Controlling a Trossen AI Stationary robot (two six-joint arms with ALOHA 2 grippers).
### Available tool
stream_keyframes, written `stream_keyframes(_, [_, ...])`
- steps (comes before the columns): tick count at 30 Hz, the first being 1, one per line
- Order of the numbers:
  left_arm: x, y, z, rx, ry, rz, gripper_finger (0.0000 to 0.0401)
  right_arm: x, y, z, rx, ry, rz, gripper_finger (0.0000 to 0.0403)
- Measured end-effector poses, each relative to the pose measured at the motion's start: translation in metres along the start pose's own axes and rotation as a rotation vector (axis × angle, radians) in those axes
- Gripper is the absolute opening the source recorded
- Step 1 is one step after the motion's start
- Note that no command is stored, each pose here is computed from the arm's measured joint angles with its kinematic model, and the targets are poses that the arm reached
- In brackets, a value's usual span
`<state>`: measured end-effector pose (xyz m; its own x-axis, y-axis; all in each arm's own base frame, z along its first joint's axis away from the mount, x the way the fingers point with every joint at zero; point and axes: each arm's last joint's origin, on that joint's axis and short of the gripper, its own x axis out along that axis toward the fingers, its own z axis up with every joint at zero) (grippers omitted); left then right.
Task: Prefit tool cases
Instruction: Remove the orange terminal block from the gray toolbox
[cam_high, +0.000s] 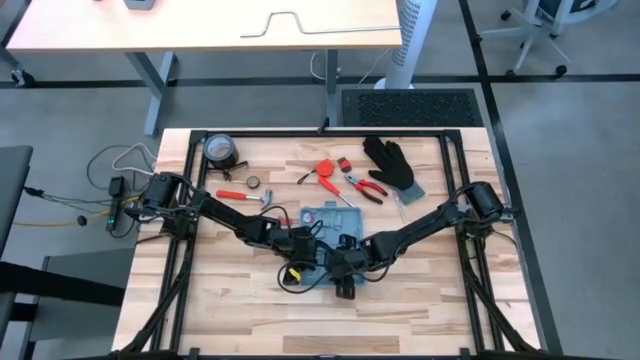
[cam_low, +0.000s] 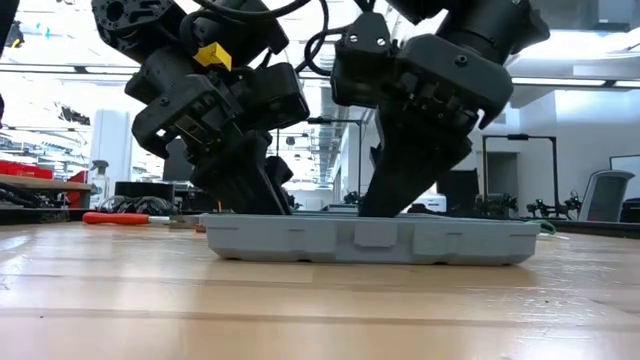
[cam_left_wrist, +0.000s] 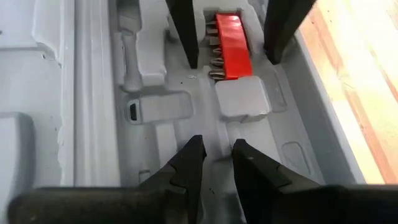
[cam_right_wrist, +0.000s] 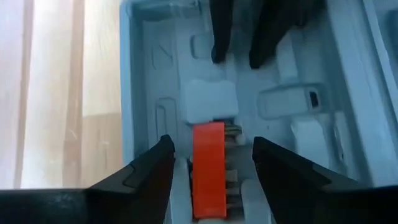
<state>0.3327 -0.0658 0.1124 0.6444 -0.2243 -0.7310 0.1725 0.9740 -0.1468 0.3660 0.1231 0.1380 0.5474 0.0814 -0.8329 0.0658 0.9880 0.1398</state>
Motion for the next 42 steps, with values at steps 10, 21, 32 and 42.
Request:
stream_keyframes(10, [0.0, 0.0, 0.001, 0.007, -0.011, -0.005, 0.0083, 0.01, 0.005, -0.004, -0.034, -0.017, -0.013, 0.0228])
stream_keyframes(21, [0.0, 0.0, 0.0, -0.001, -0.009, -0.008, 0.0083, 0.028, 0.006, -0.015, -0.004, 0.019, -0.049, 0.0226])
stream_keyframes(32, [0.0, 0.0, 0.001, 0.007, -0.013, -0.008, 0.0083, 0.028, 0.005, -0.018, 0.066, 0.043, -0.079, 0.0157])
stream_keyframes(42, [0.0, 0.0, 0.001, 0.018, -0.01, -0.007, 0.0083, 0.027, 0.006, -0.021, 0.147, 0.052, -0.093, 0.0089])
